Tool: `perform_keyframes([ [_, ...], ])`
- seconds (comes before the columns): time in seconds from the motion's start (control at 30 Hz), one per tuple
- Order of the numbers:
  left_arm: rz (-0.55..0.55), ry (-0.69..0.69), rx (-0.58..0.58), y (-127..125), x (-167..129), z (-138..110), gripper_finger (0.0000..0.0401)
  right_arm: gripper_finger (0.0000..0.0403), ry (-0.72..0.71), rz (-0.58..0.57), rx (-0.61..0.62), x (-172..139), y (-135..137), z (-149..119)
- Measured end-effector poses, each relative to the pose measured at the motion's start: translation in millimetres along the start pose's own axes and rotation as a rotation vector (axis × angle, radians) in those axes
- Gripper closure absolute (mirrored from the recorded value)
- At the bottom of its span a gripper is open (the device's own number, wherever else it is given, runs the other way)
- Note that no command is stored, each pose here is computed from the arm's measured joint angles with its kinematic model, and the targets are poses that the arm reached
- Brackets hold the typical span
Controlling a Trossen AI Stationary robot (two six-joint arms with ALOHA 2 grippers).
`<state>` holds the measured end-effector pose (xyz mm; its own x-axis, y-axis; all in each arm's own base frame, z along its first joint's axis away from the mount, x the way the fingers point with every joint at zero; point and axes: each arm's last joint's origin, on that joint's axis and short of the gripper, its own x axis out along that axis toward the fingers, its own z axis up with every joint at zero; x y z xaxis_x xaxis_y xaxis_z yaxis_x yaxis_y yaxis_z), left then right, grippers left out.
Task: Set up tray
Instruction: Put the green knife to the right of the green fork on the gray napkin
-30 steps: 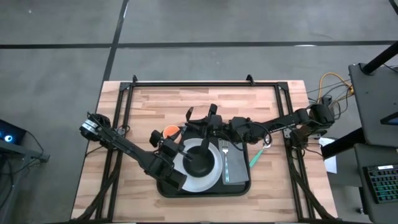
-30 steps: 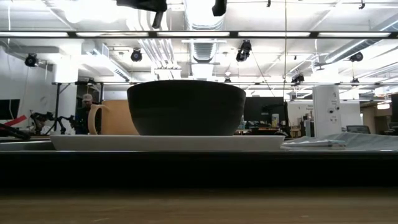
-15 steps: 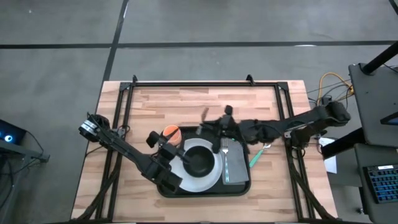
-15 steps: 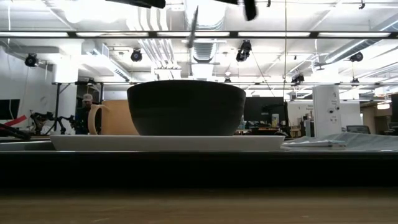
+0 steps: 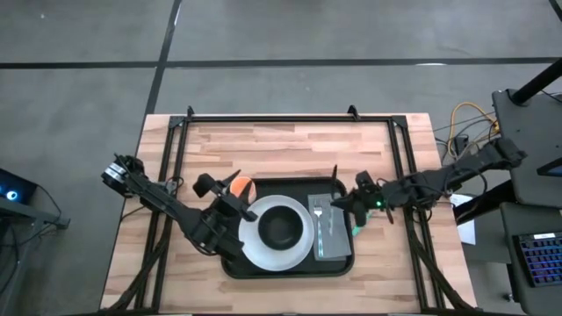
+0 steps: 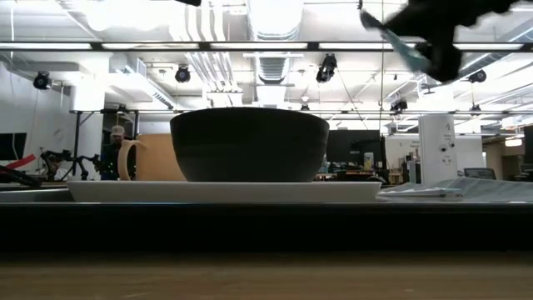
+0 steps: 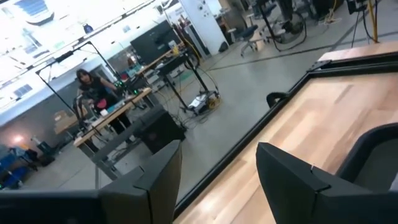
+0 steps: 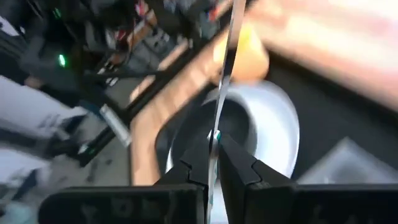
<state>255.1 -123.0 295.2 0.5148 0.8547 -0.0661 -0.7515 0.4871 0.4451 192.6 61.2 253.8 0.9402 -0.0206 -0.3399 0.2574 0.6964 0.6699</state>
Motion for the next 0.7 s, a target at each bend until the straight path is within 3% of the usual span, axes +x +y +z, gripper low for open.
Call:
perform_keyframes([
  [0.17, -0.003, 0.007, 0.046, 3, 0, 1, 0.0214, 0.0394, 0.11, -0.005, 0.156, -1, -30, -25],
  [0.47, -0.022, 0.054, 0.081, 2, 0, 0, 0.0214, 0.0394, 0.128, 0.084, 0.321, 8, -45, -46],
  [0.7, -0.023, 0.056, 0.076, 3, 0, 1, 0.0214, 0.0394, 0.183, -0.007, 0.422, 23, -49, -57],
])
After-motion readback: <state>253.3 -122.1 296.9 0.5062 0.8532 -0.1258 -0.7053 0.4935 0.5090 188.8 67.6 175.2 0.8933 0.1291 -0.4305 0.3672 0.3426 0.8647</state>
